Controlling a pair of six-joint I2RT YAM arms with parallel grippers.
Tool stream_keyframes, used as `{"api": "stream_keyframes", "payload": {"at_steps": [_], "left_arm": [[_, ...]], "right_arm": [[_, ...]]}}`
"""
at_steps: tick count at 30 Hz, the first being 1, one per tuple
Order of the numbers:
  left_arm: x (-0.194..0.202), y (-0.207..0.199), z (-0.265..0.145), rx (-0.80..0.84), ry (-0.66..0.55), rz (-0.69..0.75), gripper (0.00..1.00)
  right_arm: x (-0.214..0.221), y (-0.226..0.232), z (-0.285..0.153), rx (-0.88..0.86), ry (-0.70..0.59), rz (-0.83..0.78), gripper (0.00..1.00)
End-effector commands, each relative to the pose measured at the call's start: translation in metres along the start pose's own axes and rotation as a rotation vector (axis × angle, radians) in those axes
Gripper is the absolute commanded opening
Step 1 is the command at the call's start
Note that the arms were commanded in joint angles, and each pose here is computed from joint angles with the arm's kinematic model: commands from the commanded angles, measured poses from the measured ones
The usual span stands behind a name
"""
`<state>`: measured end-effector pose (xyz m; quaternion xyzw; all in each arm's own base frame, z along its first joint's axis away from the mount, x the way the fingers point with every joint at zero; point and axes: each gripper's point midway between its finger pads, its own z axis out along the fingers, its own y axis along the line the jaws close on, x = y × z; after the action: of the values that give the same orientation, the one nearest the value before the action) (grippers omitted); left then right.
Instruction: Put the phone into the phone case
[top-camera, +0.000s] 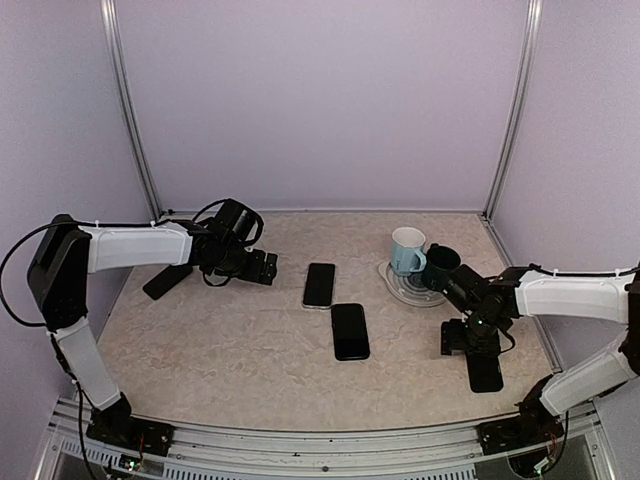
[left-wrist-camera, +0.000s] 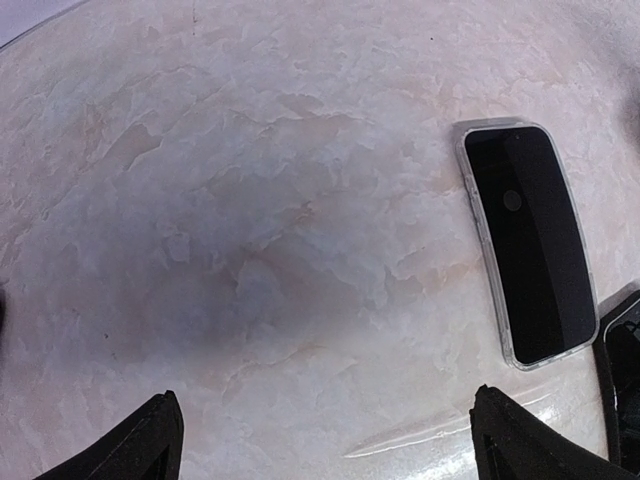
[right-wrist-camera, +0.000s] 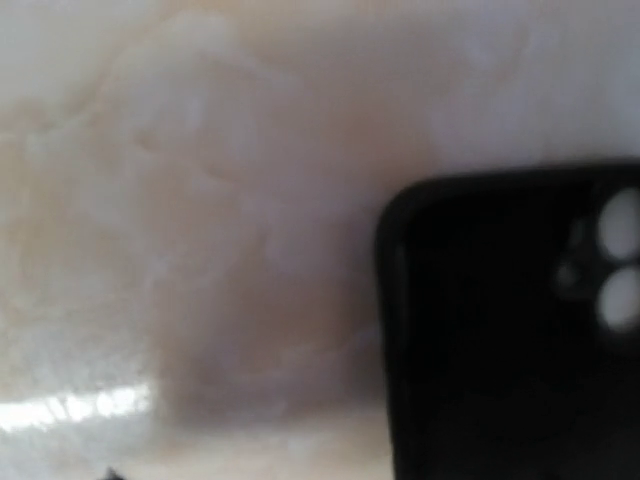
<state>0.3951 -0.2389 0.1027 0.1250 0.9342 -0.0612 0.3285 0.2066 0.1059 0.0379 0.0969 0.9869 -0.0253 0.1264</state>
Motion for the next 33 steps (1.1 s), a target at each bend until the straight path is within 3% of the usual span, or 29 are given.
{"api": "stream_keyframes", "payload": {"at_steps": [1, 9, 16, 23, 33], "left_arm": [[-0.005, 0.004, -0.002, -0.017, -0.008, 0.012, 0.99], [-0.004, 0.005, -0.003, -0.018, -0.008, 0.019, 0.99], [-0.007, 0.004, -0.004, -0.013, -0.012, 0.020, 0.99], [-0.008, 0.004, -0.006, -0.008, -0.016, 0.021, 0.99], [-0.006, 0.007, -0.004, -0.023, -0.005, 0.030, 0.99]], "right_arm": [[0.014, 0.002, 0.021, -0.049, 0.070, 0.016, 0.64], [0.019, 0.010, 0.023, -0.080, 0.109, -0.008, 0.00], [0.007, 0.067, -0.012, -0.249, 0.063, -0.045, 0.00], [0.034, 0.136, -0.028, -0.378, 0.085, -0.103, 0.00], [0.050, 0.184, -0.004, -0.312, 0.132, -0.216, 0.00]]}}
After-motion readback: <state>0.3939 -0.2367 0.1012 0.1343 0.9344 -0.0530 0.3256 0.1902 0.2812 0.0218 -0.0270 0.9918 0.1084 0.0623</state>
